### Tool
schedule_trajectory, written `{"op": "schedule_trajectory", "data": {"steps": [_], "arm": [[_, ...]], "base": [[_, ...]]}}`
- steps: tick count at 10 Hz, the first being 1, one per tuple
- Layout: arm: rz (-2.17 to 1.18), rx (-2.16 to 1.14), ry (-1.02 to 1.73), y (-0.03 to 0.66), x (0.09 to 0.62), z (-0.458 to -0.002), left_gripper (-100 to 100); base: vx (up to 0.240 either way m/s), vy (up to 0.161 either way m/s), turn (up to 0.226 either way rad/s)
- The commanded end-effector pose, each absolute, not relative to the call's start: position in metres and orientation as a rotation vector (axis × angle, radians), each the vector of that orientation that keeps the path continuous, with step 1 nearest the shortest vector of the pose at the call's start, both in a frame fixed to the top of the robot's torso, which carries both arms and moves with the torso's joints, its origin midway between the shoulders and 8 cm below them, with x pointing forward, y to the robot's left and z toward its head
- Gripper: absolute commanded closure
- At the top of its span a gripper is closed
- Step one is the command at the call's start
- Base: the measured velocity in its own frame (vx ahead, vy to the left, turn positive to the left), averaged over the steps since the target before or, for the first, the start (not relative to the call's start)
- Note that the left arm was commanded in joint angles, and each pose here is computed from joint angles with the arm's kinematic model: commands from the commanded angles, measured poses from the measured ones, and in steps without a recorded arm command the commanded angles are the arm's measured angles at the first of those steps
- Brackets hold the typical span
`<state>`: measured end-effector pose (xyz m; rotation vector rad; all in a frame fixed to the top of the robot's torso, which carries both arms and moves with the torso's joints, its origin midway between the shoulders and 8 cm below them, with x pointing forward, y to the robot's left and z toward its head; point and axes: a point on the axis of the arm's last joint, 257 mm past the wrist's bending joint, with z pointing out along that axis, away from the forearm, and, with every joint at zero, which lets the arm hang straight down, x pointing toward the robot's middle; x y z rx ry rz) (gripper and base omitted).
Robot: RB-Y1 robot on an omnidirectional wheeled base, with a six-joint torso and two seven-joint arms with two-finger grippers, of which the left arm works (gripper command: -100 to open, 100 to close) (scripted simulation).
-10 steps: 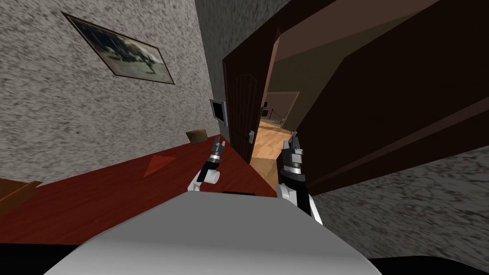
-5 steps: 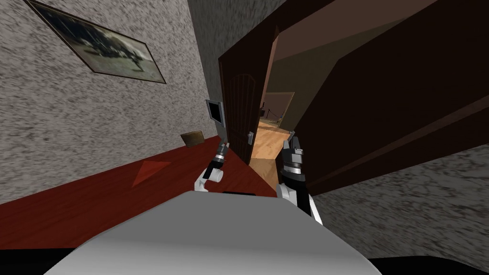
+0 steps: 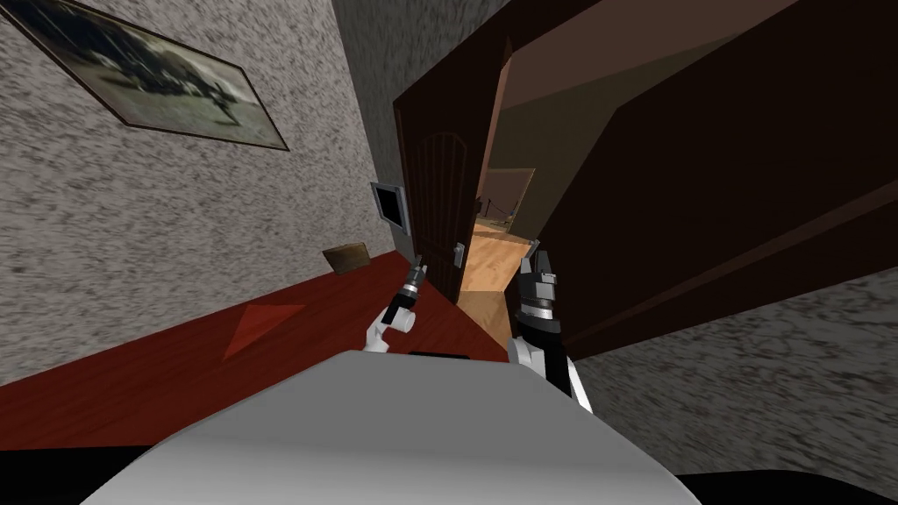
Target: Push the door open
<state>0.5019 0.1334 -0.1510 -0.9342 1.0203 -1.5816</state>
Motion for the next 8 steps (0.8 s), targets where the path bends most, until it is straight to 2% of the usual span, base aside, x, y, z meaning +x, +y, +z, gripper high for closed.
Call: {"op": "schedule_trajectory", "data": {"steps": [1, 8], "arm": [[-1.586, -0.938, 1.05, 0.122, 0.509, -0.16, -100], [-1.583, -0.962, 1.18, 0.083, 0.528, -0.203, -100]], "base": [[0.082, 0.07, -0.094], [0.071, 0.064, -0.087]]}}
